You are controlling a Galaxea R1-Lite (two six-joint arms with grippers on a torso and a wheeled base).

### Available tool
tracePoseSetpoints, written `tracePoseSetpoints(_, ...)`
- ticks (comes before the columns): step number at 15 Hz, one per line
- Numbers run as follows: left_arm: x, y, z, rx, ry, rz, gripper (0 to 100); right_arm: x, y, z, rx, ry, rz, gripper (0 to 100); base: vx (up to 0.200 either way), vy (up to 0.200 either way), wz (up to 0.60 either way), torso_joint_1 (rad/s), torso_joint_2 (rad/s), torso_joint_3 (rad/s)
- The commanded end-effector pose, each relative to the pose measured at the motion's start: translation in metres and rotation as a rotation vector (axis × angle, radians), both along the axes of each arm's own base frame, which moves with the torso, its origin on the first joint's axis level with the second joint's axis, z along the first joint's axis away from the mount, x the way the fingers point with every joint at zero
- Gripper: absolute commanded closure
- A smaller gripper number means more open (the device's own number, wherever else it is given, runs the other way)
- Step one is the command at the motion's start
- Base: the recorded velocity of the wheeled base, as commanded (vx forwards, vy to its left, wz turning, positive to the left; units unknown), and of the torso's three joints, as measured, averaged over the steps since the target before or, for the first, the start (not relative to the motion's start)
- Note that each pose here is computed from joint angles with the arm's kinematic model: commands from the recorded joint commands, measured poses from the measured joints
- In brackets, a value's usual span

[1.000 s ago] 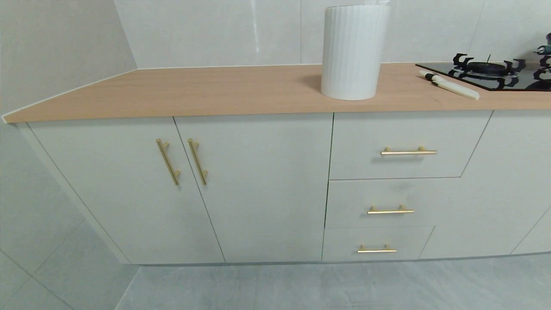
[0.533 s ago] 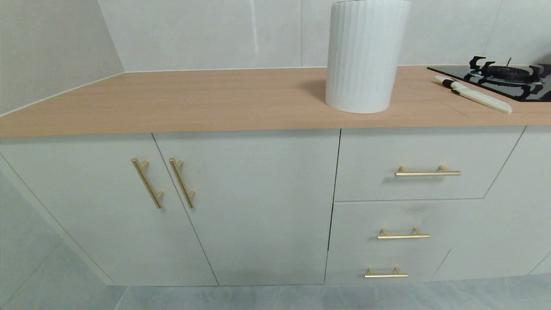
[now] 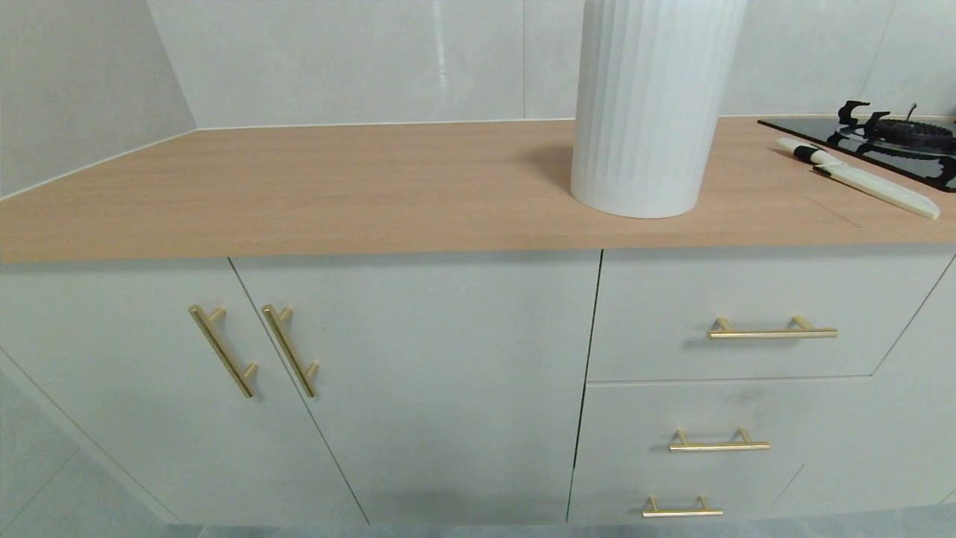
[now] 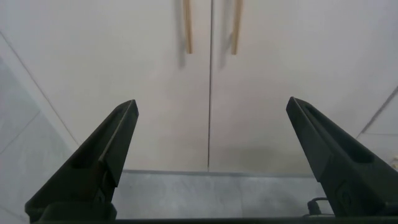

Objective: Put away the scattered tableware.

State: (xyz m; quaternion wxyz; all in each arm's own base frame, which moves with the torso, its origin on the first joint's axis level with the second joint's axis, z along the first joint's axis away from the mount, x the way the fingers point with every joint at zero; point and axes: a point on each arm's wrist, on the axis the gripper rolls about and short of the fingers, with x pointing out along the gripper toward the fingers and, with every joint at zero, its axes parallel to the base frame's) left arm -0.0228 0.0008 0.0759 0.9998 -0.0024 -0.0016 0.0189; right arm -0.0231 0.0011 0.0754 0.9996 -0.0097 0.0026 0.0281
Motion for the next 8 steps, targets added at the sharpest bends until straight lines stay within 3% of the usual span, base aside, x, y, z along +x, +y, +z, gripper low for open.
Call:
tracePoseSetpoints(1,0.0001,0.0000,-0.0001,-0.001,0.002,0.000,0,0.0002,0.0000,0.0000,0.000,0.002,0.001,0,0.000,0.000,0.00,0.000,0.00,0.000)
tracePoseSetpoints(5,0.0001,0.0000,-0.0001,0.000,0.002,0.000,0,0.0002,0.0000,0.0000,0.000,0.002,0.001,0,0.000,0.000,0.00,0.000,0.00,0.000)
tracePoseSetpoints(8,0.0001,0.0000,-0.0001,0.000,0.002,0.000,0,0.0002,0.0000,0.0000,0.000,0.002,0.001,0,0.000,-0.200,0.00,0.001,0.00,0.001)
